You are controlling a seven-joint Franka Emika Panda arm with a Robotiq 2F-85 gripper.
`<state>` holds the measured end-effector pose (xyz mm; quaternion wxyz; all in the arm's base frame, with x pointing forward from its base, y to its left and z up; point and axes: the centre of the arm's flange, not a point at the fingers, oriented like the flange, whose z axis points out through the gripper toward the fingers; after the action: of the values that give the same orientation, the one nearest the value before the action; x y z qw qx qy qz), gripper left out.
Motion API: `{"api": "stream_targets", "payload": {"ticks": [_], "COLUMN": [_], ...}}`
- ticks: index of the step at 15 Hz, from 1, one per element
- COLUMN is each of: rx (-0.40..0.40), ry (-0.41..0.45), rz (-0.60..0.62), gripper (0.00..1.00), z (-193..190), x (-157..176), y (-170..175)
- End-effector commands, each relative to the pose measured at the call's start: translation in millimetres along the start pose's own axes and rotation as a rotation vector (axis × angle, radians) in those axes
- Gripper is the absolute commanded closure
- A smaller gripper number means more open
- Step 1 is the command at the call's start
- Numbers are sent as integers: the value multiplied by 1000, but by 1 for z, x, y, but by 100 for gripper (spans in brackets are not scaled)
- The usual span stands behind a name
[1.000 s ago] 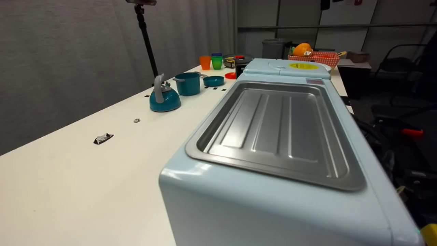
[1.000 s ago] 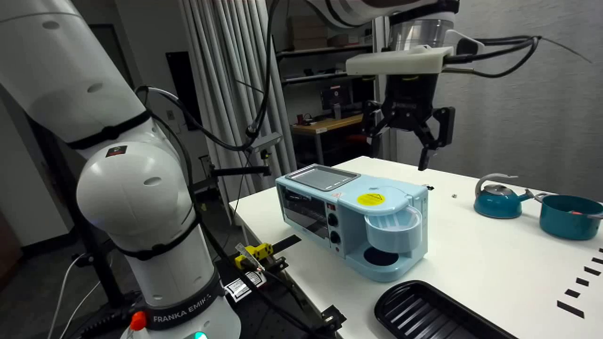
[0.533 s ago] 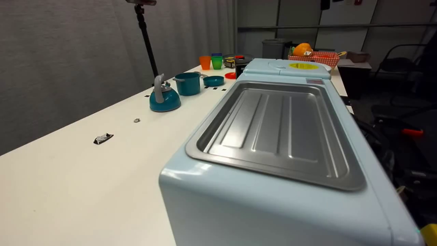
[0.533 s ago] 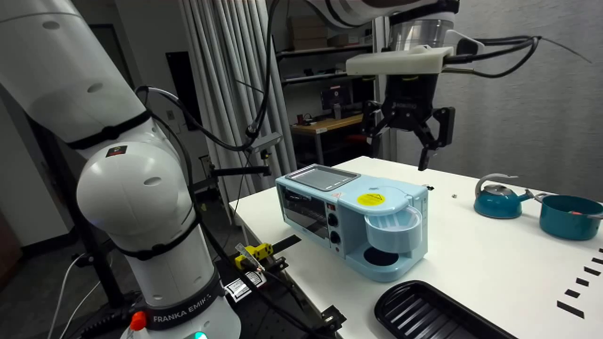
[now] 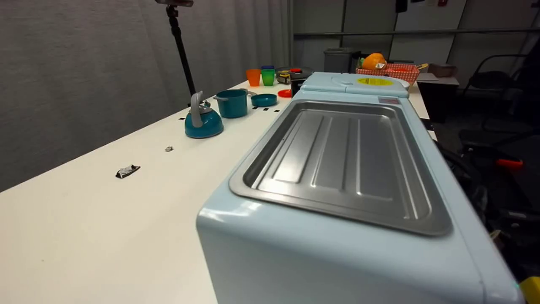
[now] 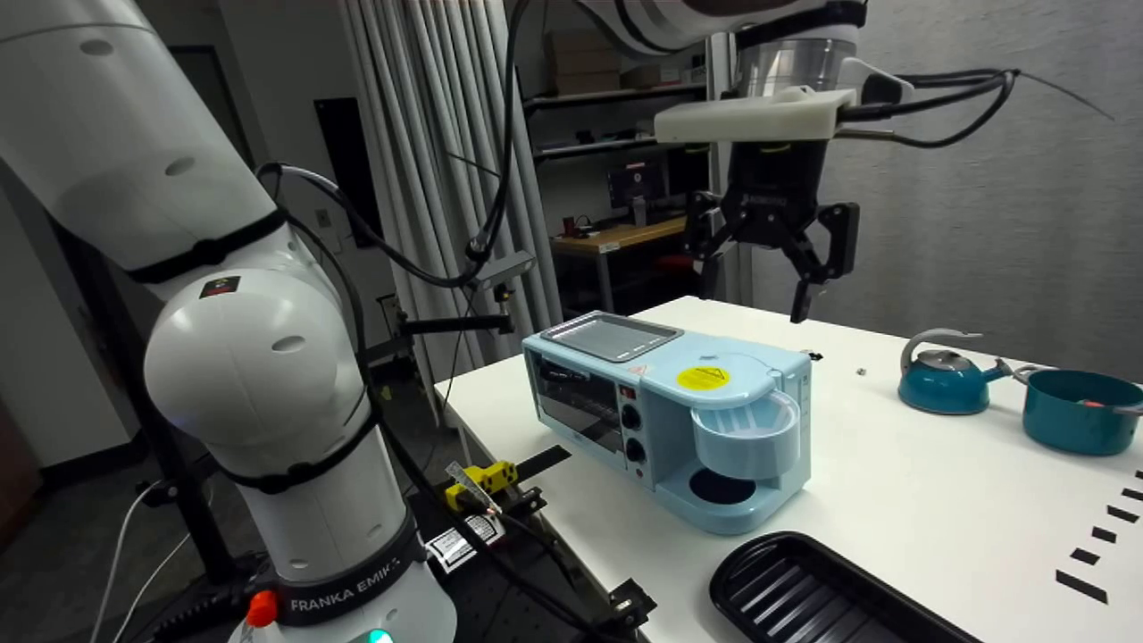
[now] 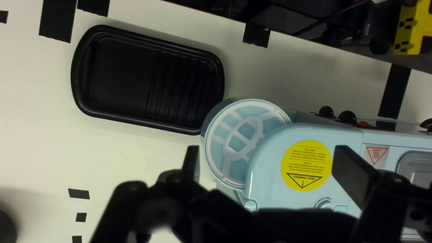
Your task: Press the button atop the toaster oven
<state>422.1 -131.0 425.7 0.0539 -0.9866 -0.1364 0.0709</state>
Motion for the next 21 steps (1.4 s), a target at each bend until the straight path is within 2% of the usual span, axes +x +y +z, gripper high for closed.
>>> {"api": "stream_targets", "payload": {"ticks": [1, 8, 14, 20, 21], "rx": [-22, -89, -166, -156, -144], "ry": [-19, -33, 48, 57, 48], "rz": [-1, -42, 55, 153, 125], "gripper": [0, 0, 0, 0, 0], "z": [4, 18, 35, 48, 48], "x": [9, 50, 90, 104, 95], "y": [-8, -51, -84, -100, -97]}}
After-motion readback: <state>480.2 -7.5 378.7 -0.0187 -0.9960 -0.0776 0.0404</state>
